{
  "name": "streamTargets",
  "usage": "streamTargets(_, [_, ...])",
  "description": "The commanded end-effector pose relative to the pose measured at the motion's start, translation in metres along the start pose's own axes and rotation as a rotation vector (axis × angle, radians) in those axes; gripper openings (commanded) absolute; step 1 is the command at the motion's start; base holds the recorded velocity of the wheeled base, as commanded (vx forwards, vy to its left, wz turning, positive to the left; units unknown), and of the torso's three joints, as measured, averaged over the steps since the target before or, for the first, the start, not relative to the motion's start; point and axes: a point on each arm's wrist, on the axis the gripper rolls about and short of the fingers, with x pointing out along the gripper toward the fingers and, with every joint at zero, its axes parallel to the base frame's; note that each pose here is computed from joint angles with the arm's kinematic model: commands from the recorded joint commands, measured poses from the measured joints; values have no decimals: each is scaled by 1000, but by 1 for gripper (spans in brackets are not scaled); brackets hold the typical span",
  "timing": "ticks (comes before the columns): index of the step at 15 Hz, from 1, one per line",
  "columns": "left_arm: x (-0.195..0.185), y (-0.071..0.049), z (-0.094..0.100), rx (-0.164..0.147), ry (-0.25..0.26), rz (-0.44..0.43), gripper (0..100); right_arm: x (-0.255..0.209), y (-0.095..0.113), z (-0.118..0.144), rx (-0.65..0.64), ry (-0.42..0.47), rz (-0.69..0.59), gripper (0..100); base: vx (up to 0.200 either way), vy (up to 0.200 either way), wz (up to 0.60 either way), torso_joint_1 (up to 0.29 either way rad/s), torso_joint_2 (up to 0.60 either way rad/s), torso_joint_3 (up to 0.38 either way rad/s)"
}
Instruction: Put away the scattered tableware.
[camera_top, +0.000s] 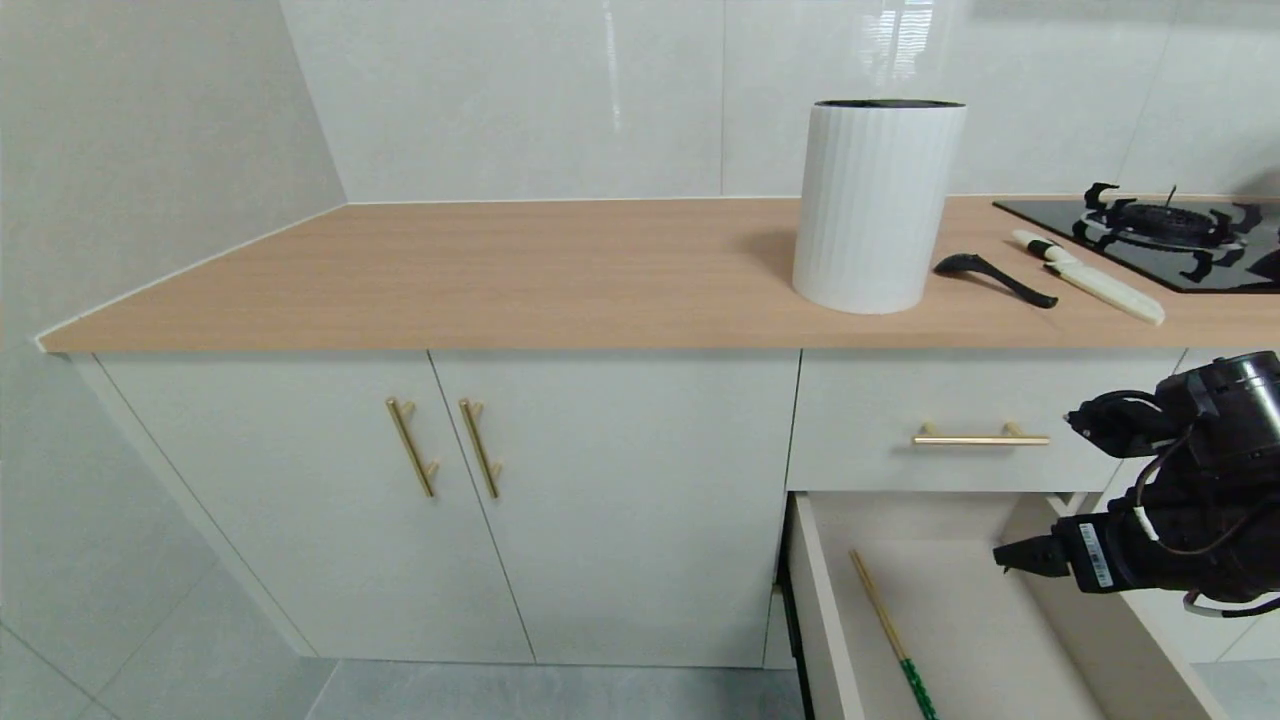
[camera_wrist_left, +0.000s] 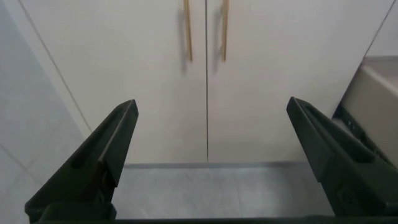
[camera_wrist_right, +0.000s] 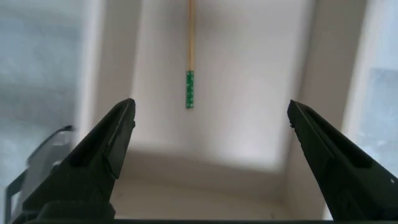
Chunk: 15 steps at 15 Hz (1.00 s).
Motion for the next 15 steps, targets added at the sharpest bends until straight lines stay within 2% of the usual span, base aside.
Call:
streamTargets(1, [0,0,0,0,2,0,100,-8,0,1,1,-29,2,100,0,0,0,139,-471,-334])
streamTargets(6, [0,0,0,0,2,0,100,-9,-3,3,7,-40,-4,100,0,0,0,145,-463,-324])
streamTargets(8, [0,0,0,2,2,0,100,-14,-5,9,12,-73,-3,100,0,0,0,141,-398,-264])
streamTargets(11, [0,0,0,0,2,0,100,-24,-15,33,26,-160,12,100,0,0,0,38,-120,-80])
streamTargets(13, [0,0,0,0,2,0,100,-32,-26,61,30,-248,60,100,0,0,0,0,0,0])
streamTargets(14, [0,0,0,0,2,0,100,-31,-38,86,21,-308,50,100,0,0,0,0,0,0])
streamTargets(15, [0,0,0,0,2,0,100,-27,-47,100,5,-334,63,100,0,0,0,0,0,0])
